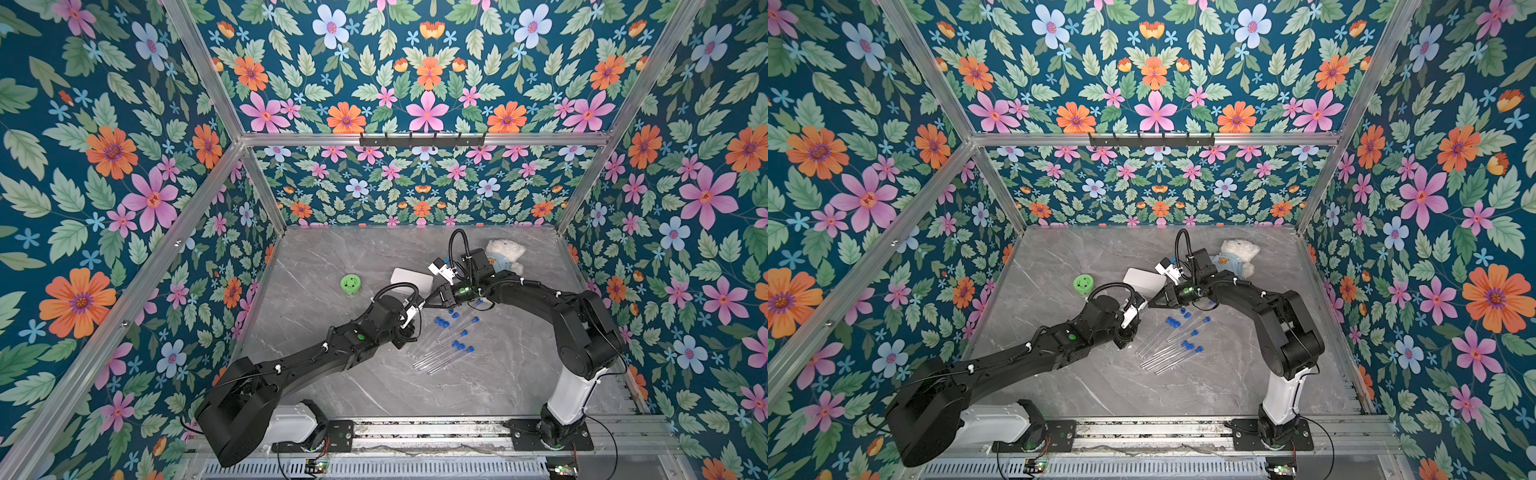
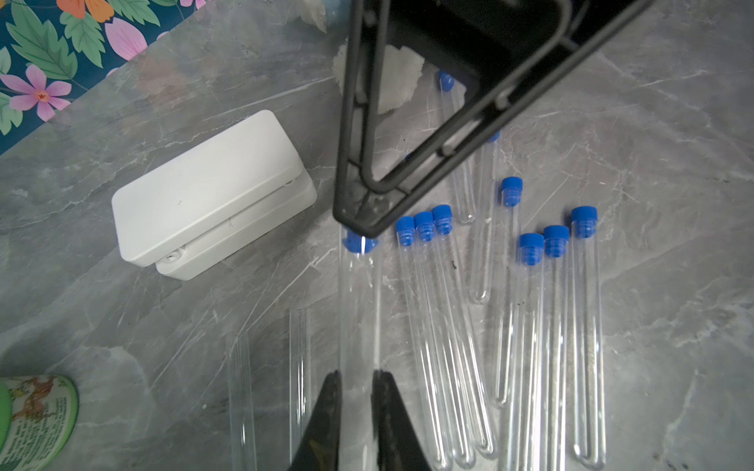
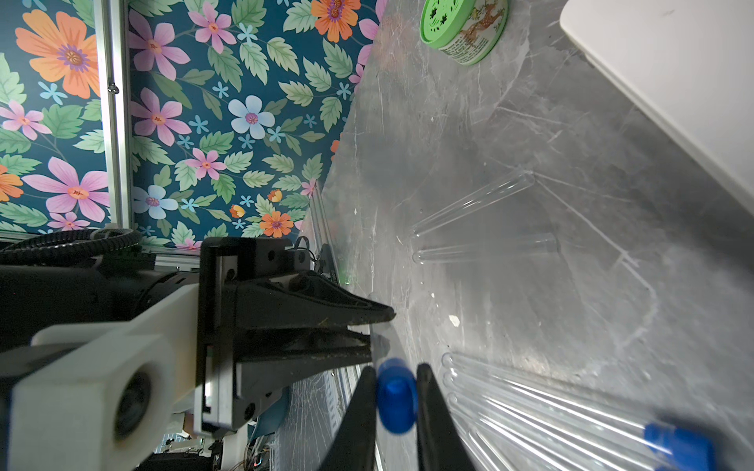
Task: Remove stoppers from test tubes
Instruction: Open the stopper on the test tube.
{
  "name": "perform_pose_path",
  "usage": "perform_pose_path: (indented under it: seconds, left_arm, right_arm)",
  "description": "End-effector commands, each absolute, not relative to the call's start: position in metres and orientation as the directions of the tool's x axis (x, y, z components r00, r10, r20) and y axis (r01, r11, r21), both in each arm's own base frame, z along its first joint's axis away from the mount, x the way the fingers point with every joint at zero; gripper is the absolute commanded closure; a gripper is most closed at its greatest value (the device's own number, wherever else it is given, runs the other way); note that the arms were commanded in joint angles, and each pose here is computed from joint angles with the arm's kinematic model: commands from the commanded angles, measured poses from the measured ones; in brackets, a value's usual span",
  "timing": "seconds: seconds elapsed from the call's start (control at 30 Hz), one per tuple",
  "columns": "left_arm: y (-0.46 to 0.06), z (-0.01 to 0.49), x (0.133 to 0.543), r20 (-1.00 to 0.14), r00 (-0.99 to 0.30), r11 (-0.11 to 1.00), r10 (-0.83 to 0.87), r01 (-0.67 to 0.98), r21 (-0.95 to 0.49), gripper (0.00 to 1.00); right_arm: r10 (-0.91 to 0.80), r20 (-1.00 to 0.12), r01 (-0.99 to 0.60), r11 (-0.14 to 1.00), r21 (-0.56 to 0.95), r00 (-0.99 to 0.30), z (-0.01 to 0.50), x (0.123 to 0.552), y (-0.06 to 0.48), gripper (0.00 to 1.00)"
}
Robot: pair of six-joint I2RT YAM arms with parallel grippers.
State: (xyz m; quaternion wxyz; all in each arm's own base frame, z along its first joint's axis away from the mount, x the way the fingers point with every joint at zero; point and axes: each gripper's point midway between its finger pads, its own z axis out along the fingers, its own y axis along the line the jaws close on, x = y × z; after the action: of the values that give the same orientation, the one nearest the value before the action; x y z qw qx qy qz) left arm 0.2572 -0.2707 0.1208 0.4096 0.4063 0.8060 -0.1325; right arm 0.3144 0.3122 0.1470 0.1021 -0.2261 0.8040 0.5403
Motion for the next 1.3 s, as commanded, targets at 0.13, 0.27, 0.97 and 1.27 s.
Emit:
perform_pose_path:
  seconds: [0.13, 0.27, 0.97, 1.27]
  left_arm:
    - [-0.272, 0.124, 0.259, -0.773, -0.318, 0.632, 0.549, 0.763, 0.135, 1.00]
    - [-0.269, 0.118, 0.261, -0.753, -0.330, 0.637, 0.569, 0.756, 0.149, 1.00]
    - [-0.268, 0.102, 0.263, -0.692, -0.362, 0.630, 0.625, 0.757, 0.174, 1.00]
    - [-0.268, 0.097, 0.263, -0.673, -0.372, 0.626, 0.639, 0.760, 0.174, 1.00]
  right_arm:
    - [-0.259, -0.440, -0.507, 0.330, 0.796, -0.860, 0.152, 0.317, 0.311, 0.89]
    - [-0.256, -0.451, -0.518, 0.364, 0.774, -0.855, 0.150, 0.319, 0.308, 0.93]
    - [-0.208, -0.523, -0.542, 0.548, 0.637, -0.826, 0.147, 0.339, 0.277, 1.00]
    - [-0.131, -0.531, -0.515, 0.515, 0.685, -0.837, 0.158, 0.345, 0.267, 1.00]
